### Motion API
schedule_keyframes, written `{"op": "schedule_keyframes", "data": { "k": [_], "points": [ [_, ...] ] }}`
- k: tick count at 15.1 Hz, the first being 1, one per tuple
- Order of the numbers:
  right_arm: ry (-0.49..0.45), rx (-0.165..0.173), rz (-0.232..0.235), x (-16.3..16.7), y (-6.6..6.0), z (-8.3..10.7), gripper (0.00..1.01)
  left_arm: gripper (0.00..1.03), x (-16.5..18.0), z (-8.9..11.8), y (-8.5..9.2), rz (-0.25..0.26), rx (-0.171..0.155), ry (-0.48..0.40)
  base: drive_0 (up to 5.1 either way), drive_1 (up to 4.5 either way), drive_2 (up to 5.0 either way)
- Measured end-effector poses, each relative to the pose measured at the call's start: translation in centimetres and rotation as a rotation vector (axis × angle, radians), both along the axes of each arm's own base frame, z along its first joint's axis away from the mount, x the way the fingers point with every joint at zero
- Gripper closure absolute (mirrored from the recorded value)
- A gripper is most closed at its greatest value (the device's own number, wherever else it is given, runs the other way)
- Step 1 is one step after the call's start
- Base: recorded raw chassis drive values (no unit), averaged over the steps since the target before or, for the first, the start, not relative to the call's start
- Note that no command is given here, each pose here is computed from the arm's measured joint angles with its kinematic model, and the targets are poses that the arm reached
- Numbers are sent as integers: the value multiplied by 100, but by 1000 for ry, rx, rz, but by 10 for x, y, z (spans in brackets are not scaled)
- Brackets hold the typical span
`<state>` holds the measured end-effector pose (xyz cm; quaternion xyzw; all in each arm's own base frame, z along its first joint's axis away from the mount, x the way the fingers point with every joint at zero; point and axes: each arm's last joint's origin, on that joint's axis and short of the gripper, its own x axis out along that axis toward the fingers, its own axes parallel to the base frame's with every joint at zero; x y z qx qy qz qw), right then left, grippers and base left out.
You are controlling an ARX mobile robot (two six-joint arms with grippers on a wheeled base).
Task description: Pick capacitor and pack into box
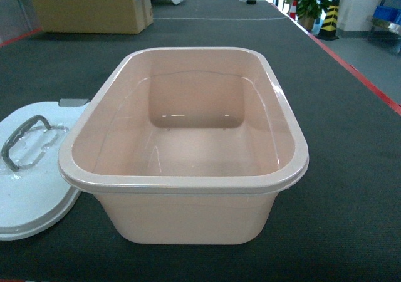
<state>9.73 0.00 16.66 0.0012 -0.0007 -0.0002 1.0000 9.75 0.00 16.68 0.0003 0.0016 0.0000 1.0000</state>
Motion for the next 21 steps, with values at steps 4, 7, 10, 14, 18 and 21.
{"op": "schedule_keyframes", "data": {
  "k": [4,7,10,14,18,21],
  "points": [
    [0,0,0,0,0,0,3,59,0,0,0,0,0,0,0,0,0],
    [0,0,0,0,0,0,3,59,0,0,0,0,0,0,0,0,0],
    [0,0,0,0,0,0,3,59,0,0,0,3,0,2,0,0,0],
    [0,0,0,0,0,0,3,59,62,43,-19,43,-16,-48,0,0,0],
    [-1,0,0,0,0,0,3,20,195,16,-155,-322,4,135,0,0,0],
    [0,0,0,0,0,0,3,5,175,42,-86,-137,-42,-17,0,0,0]
  ]
}}
